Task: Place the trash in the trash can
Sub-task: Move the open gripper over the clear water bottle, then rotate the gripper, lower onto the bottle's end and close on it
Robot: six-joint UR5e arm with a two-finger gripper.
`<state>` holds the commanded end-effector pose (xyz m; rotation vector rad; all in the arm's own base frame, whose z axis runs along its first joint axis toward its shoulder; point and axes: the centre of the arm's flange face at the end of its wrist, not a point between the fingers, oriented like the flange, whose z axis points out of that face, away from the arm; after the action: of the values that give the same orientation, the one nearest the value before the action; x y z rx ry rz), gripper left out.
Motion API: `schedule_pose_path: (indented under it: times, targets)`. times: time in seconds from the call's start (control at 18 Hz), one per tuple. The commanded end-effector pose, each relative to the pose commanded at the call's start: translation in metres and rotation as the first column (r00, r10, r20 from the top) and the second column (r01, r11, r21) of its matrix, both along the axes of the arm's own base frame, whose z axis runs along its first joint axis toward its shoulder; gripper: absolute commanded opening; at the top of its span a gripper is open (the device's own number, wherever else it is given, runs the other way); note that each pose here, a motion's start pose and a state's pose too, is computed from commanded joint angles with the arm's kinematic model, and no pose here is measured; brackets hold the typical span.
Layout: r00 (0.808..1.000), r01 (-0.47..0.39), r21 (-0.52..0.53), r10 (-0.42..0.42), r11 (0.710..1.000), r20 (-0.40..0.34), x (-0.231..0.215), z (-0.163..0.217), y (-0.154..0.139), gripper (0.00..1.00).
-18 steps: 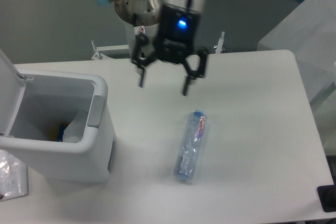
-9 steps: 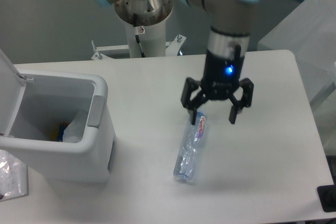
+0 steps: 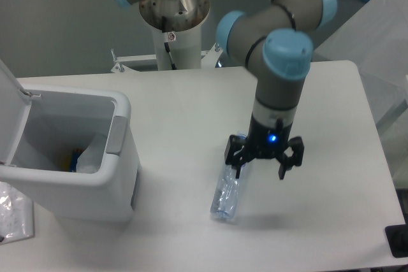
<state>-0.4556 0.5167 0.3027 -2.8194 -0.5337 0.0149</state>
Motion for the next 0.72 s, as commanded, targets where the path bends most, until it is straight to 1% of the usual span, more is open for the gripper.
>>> schedule_pose_path:
  times: [0.06, 0.22, 0.33, 0.39, 0.5, 0.61, 0.72]
  targets:
    - [1.0, 0.006, -0.012, -0.005, 1.0, 0.012, 0.001, -0.011, 0.004, 1.0]
    - [0.999, 0.031, -0.022, -0.031, 0.999, 0.021, 0.01, -0.028, 0.016, 1.0]
    - [0.999, 0.039, -0.038, -0.038, 0.999, 0.038, 0.013, -0.043, 0.018, 1.0]
    - [0.999, 0.038, -0.044, -0.037, 0.998, 0.039, 0.013, -0.046, 0.017, 1.0]
    - [0.997, 0.056, -0.057, -0.054, 0.997, 0.046, 0.021, -0.054, 0.026, 1.0]
    - [0.997, 0.062, -0.094, -0.058, 0.994, 0.04, 0.023, -0.067, 0.028, 1.0]
    - [0.997, 0.072, -0.105, -0.068, 0.992, 0.04, 0.029, -0.072, 0.033, 1.0]
